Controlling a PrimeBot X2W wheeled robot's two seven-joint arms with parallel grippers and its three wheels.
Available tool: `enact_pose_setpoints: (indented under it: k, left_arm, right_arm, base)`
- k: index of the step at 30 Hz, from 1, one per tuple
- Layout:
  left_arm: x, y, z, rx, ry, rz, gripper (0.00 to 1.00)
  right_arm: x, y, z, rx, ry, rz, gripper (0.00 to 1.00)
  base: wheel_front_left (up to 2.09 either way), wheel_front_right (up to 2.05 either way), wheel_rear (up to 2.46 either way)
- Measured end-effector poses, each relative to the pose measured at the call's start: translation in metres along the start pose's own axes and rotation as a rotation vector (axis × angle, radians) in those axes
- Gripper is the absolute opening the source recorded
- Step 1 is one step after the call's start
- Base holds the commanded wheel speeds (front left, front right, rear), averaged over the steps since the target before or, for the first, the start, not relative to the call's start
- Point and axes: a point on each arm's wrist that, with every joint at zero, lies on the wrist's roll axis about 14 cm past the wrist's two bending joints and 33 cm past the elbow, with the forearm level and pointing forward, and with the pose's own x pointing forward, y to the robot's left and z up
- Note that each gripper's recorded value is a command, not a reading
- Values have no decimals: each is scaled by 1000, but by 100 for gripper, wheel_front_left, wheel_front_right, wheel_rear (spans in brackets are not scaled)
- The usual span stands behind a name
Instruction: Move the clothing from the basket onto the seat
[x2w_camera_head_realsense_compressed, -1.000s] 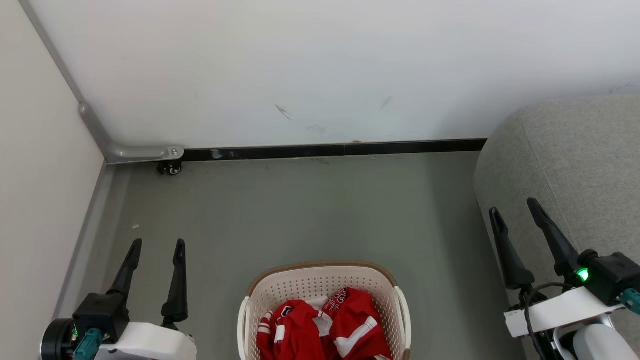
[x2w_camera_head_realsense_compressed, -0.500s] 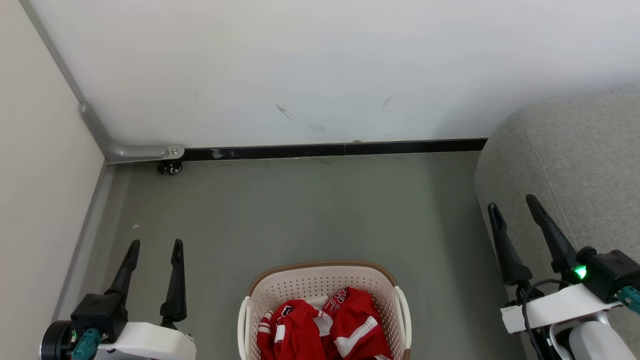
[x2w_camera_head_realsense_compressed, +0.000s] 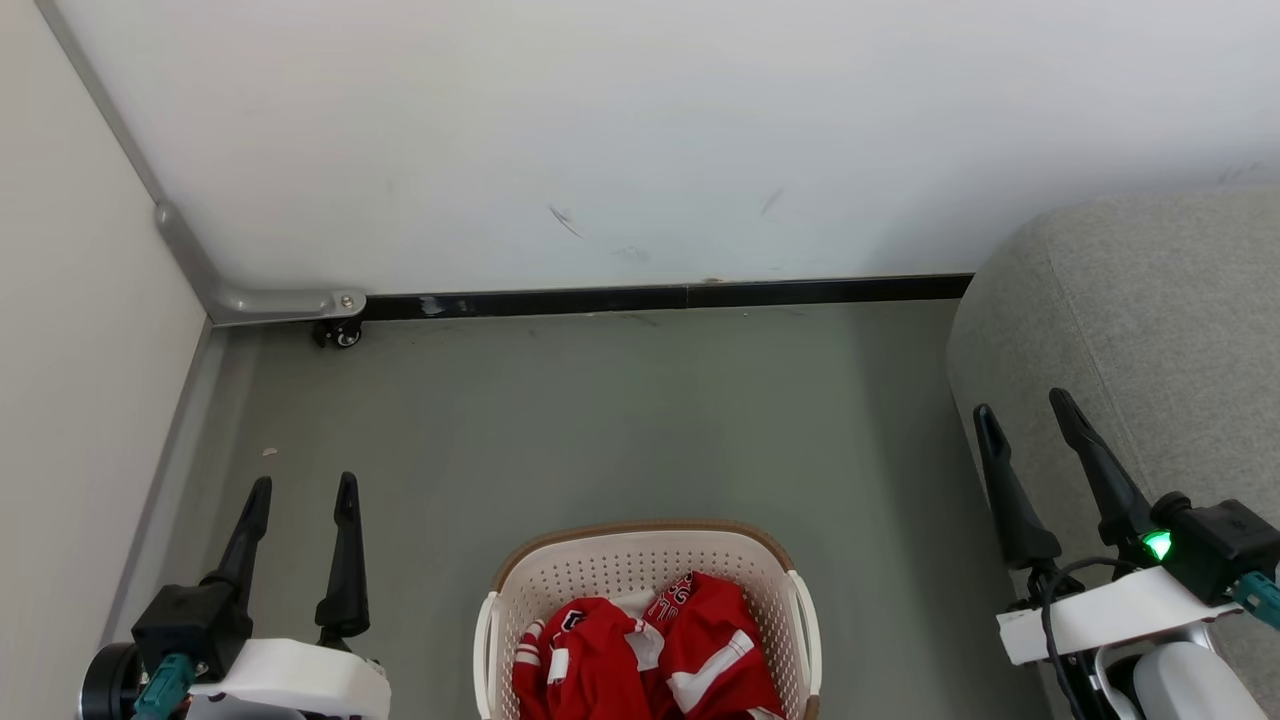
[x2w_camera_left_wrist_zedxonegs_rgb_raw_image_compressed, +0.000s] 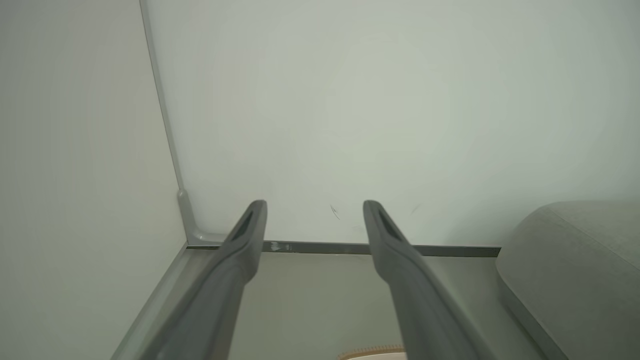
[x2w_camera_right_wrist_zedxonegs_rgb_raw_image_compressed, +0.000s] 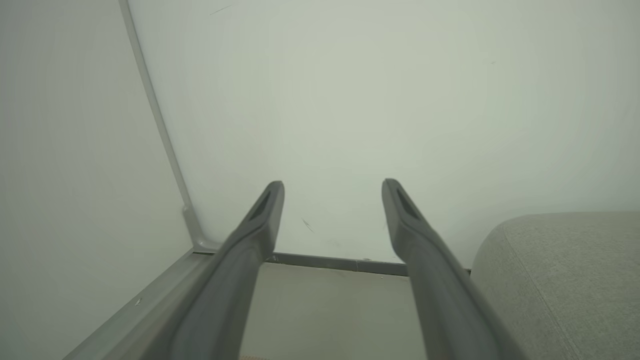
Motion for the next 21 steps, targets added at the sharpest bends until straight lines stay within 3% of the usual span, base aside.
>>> enact_pose_setpoints:
  k: [21]
  left_arm:
    - [3, -7, -41, -15, 123, -45, 100]
  right_arm:
    - [2, -15, -5, 39, 4, -54, 100]
  base:
    - [0, 0, 0]
